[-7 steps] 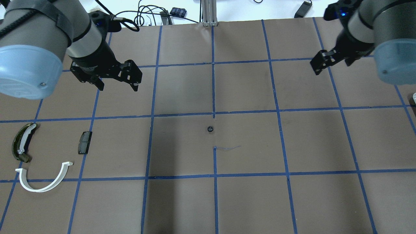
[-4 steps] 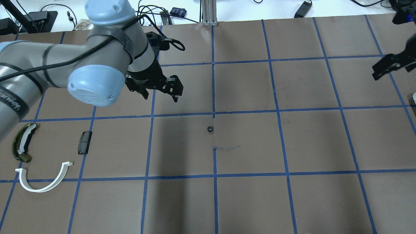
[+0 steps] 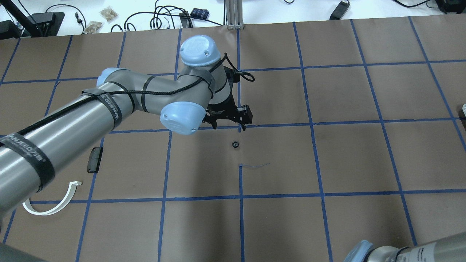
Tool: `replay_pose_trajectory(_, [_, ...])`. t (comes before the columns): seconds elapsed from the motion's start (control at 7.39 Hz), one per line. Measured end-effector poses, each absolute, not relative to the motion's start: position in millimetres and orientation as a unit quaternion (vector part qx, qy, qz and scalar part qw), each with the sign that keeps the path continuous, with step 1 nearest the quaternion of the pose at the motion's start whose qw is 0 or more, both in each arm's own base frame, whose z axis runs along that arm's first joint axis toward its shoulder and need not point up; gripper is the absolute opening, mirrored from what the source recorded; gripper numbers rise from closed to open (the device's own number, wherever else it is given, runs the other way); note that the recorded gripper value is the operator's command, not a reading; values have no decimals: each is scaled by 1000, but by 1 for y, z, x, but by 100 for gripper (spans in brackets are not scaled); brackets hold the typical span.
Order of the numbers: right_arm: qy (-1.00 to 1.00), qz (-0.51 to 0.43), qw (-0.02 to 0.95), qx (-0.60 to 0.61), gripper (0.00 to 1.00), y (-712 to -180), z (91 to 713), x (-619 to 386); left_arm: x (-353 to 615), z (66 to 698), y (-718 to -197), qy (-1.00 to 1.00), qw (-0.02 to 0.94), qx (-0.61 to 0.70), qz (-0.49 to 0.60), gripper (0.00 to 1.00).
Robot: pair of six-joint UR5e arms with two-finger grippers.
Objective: Place bearing gear from tray to pile
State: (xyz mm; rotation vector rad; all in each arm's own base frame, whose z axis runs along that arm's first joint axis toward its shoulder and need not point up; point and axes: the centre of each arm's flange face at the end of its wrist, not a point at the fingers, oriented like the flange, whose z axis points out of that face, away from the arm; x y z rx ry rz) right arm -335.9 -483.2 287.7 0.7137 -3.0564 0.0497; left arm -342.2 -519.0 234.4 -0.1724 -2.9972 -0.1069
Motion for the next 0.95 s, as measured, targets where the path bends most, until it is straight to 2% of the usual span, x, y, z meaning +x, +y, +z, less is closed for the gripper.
replay_pose_trajectory(0.27, [-969, 22, 0, 247, 100, -462, 233, -407, -370, 197, -507, -999, 25, -28, -29, 100])
replay_pose_trajectory(0.54, [-964, 30, -12, 263, 100, -459, 203, -435, -374, 177, -494, -999, -19, -26, -23, 100])
replay_pose_trajectory(0.68, [-964, 35, -17, 264, 96, -459, 194, -446, -374, 172, -492, -999, -20, -27, -21, 100])
replay_pose_trajectory(0.81, [-964, 37, -22, 261, 80, -455, 187, -457, -374, 170, -492, -999, -17, -28, -20, 100])
replay_pose_trajectory(0.95, [-965, 38, -25, 259, 70, -450, 182, -465, -375, 169, -491, -999, -16, -27, -20, 88])
